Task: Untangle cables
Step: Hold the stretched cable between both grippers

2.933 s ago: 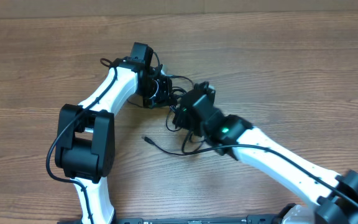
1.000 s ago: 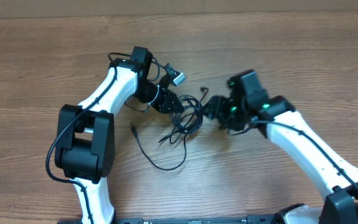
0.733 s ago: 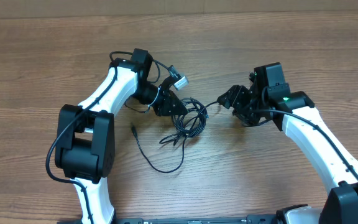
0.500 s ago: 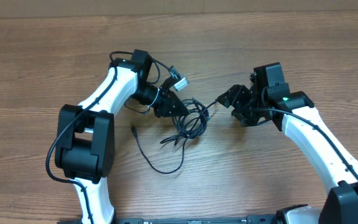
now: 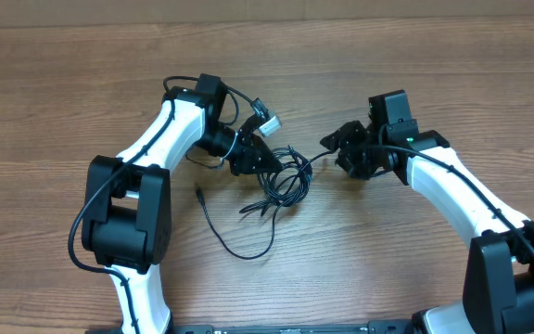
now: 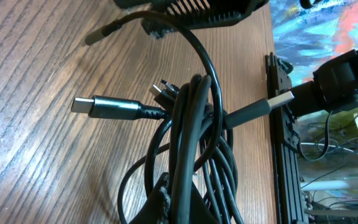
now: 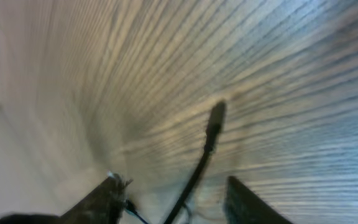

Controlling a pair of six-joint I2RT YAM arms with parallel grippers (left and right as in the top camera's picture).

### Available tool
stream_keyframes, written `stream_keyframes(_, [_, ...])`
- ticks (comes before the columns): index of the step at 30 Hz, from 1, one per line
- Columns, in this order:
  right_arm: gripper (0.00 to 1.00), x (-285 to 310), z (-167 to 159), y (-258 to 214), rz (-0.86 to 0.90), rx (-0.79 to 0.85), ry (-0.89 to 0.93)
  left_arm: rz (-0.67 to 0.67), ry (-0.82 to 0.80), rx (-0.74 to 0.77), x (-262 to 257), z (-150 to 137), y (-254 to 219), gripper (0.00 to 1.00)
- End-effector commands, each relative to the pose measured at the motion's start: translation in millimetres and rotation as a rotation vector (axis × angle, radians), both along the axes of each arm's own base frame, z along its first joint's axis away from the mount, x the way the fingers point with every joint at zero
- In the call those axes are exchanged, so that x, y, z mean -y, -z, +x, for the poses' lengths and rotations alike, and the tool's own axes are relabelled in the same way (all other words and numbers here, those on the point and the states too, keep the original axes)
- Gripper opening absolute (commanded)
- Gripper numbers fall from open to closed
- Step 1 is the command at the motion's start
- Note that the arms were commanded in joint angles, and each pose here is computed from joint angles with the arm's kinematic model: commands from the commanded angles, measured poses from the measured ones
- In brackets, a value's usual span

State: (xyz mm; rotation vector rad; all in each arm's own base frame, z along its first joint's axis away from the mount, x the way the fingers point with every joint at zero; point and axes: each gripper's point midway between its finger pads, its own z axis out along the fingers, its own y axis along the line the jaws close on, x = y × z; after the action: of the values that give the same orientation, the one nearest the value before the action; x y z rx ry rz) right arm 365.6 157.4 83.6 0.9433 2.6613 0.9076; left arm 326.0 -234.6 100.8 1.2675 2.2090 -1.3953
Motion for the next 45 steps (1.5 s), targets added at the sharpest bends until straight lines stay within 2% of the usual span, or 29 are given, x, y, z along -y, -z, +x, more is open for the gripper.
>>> stream_keyframes(1, [0.38, 1, 3, 0, -0.003, 0.005, 0.020, -0.064, 0.010, 0.056, 5, 4, -23, 0.04])
stream_keyframes(2, [0.32, 2, 3, 0, -0.007, 0.004, 0.022, -0.064, 0.010, 0.056, 5, 4, -23, 0.04])
stream_keyframes(4, [0.30, 2, 3, 2, -0.008, -0.001, 0.022, -0.064, 0.010, 0.055, 5, 4, -23, 0.04])
stream_keyframes(17, [0.29, -2, -1, 6, -0.043, -0.003, 0.013, -0.089, 0.009, 0.049, 7, 3, -27, 0.04])
stream_keyframes(20, [0.19, -2, -1, 6, -0.043, -0.004, 0.013, -0.089, 0.009, 0.049, 7, 3, -27, 0.04])
stream_keyframes(23, [0.04, -2, -1, 6, -0.043, -0.004, 0.012, -0.089, 0.009, 0.049, 7, 3, -27, 0.04])
stream_keyframes(32, [0.04, -4, 4, -15, -0.069, 0.102, -0.083, -0.089, 0.009, 0.049, 7, 3, -27, 0.04])
stream_keyframes(37, [0.04, -9, 0, -23, -0.039, 0.110, -0.097, -0.089, 0.009, 0.049, 7, 3, -27, 0.04])
stream_keyframes(39, [0.07, -9, -3, -20, -0.040, 0.092, -0.101, -0.089, 0.009, 0.049, 7, 3, -27, 0.04])
stream_keyframes(40, [0.21, -9, -5, -19, -0.042, 0.083, -0.102, -0.089, 0.009, 0.049, 7, 3, -27, 0.04])
stream_keyframes(42, [0.36, -8, -9, -17, -0.045, 0.065, -0.103, -0.089, 0.009, 0.049, 7, 3, -27, 0.04])
stream_keyframes(43, [0.41, -8, -11, -16, -0.046, 0.054, -0.101, -0.089, 0.009, 0.049, 7, 3, -27, 0.04])
stream_keyframes(45, [0.47, -7, -14, -14, -0.046, 0.034, -0.096, -0.089, 0.009, 0.049, 7, 3, -27, 0.04])
